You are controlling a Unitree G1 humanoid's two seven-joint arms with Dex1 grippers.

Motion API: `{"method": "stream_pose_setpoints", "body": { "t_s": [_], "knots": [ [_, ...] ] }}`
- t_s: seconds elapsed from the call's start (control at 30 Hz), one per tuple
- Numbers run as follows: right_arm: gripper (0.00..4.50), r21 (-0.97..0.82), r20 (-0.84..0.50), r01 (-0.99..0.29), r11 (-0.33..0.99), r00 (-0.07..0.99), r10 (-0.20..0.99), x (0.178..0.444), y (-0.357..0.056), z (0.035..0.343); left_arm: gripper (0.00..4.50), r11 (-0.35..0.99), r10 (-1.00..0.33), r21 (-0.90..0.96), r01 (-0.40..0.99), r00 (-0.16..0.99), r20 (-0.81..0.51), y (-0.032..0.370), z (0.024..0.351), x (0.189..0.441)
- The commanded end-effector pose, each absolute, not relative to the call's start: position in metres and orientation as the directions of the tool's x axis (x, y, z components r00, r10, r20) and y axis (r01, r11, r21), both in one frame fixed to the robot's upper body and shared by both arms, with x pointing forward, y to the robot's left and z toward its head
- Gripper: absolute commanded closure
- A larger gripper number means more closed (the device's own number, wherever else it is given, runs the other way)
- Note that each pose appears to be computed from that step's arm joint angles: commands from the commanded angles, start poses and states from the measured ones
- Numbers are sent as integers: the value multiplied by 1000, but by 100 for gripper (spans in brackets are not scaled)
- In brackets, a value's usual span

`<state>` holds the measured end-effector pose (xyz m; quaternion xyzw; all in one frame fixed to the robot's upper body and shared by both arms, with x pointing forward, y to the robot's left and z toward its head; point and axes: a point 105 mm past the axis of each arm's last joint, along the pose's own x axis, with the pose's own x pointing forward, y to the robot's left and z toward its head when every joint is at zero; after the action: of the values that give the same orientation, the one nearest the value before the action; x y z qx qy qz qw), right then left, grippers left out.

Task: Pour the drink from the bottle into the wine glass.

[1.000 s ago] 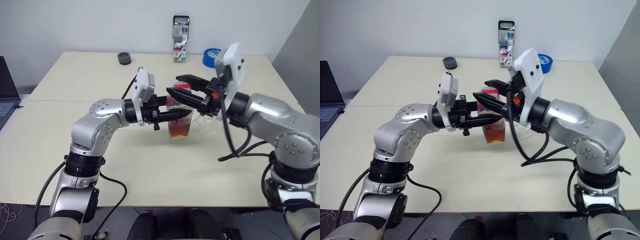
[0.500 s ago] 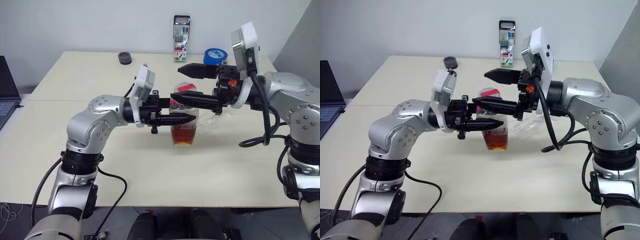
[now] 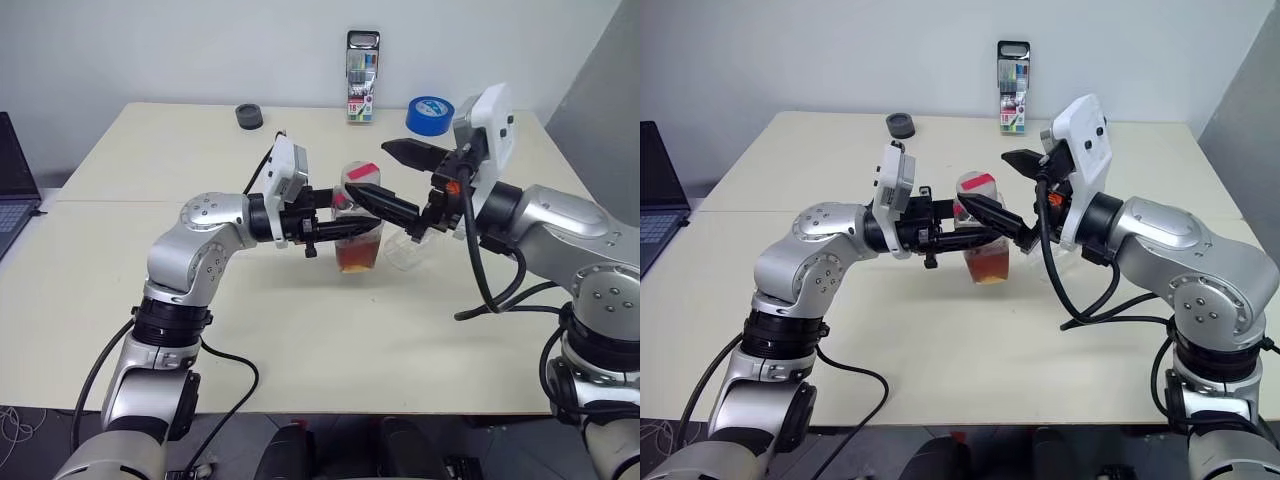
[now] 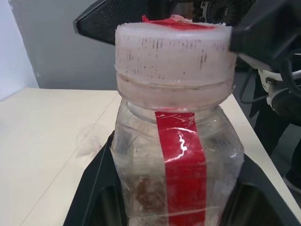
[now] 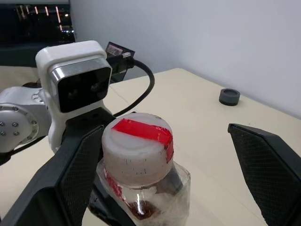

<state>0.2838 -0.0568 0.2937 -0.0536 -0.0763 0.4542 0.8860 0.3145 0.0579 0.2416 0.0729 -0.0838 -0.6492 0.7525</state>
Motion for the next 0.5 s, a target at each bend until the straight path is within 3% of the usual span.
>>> {"method": "stream_pose_setpoints", "body": {
  "t_s": [0.03, 0.07, 0.27, 0.5],
  "knots": [
    [39, -200, 125, -776, 599, 586, 801, 281, -57, 304, 272, 112, -994, 279, 954, 101, 52, 52, 254, 308],
    [56, -198, 119, -782, 590, 579, 807, 280, -56, 303, 272, 110, -994, 280, 954, 100, 52, 52, 254, 308],
    [257, -192, 105, -800, 569, 559, 822, 279, -55, 301, 272, 115, -993, 280, 953, 103, 55, 52, 255, 307],
    [271, -205, 95, -839, 504, 496, 863, 280, -58, 308, 272, 85, -995, 261, 962, 69, 72, 49, 259, 298]
  ]
}}
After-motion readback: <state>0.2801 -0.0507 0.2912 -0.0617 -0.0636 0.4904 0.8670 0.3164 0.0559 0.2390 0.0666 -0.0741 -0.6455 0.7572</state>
